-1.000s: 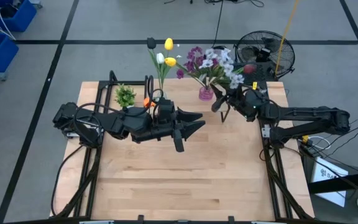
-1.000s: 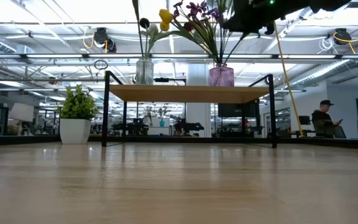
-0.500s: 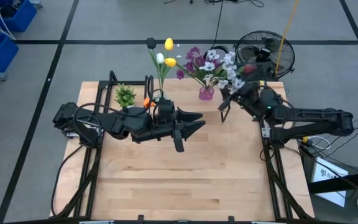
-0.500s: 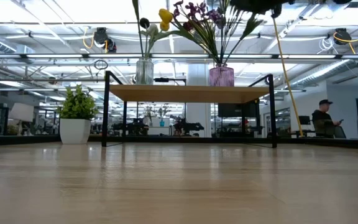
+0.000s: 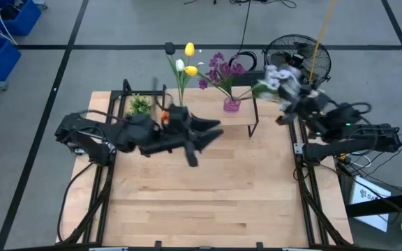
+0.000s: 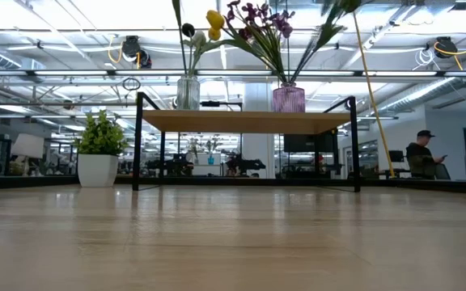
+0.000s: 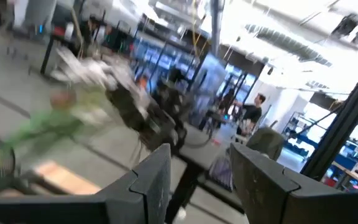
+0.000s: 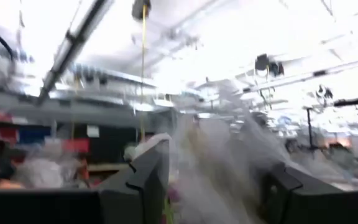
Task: Pick and place flowers into a vace then onto a shelf
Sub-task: Put the white orchid into the purple vase
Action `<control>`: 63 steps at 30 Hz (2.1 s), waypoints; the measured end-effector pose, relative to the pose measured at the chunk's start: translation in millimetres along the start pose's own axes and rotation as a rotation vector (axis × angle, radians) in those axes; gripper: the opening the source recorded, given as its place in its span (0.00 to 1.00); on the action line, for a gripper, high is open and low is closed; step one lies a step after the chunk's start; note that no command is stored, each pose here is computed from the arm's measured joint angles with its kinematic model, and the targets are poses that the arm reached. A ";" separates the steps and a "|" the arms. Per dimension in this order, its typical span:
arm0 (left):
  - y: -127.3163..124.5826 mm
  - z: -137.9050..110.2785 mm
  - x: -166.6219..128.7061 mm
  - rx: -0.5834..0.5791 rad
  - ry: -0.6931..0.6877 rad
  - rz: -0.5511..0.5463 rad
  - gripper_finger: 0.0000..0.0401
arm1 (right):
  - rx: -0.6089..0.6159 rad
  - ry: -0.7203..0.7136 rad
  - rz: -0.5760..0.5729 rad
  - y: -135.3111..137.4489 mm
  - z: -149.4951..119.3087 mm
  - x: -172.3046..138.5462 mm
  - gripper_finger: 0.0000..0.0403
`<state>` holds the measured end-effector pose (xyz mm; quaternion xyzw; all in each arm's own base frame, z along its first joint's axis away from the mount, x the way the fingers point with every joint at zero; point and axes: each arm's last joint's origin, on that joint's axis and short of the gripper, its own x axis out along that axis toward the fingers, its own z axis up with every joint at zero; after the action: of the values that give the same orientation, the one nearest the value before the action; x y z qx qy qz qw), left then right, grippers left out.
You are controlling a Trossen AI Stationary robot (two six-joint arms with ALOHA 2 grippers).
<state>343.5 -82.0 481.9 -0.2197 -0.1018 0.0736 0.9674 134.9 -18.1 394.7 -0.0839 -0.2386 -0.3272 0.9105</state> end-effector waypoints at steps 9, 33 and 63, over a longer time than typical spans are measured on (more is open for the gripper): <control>1.5 46.7 -32.5 0.116 -0.124 0.037 0.42 | -0.013 -0.018 0.067 -4.8 14.4 -16.8 0.41; -0.1 16.7 -23.2 0.216 0.026 0.086 0.42 | -0.050 -0.025 -0.003 26.1 -16.5 25.4 0.37; 81.8 1.7 46.7 0.315 -0.001 0.251 0.01 | -0.087 0.269 -0.006 40.9 -34.7 68.9 0.02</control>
<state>380.4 0.4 455.1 -0.0765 -0.0612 0.2090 0.9730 220.4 -35.6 398.3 -0.0778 -0.1005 -0.3484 0.9287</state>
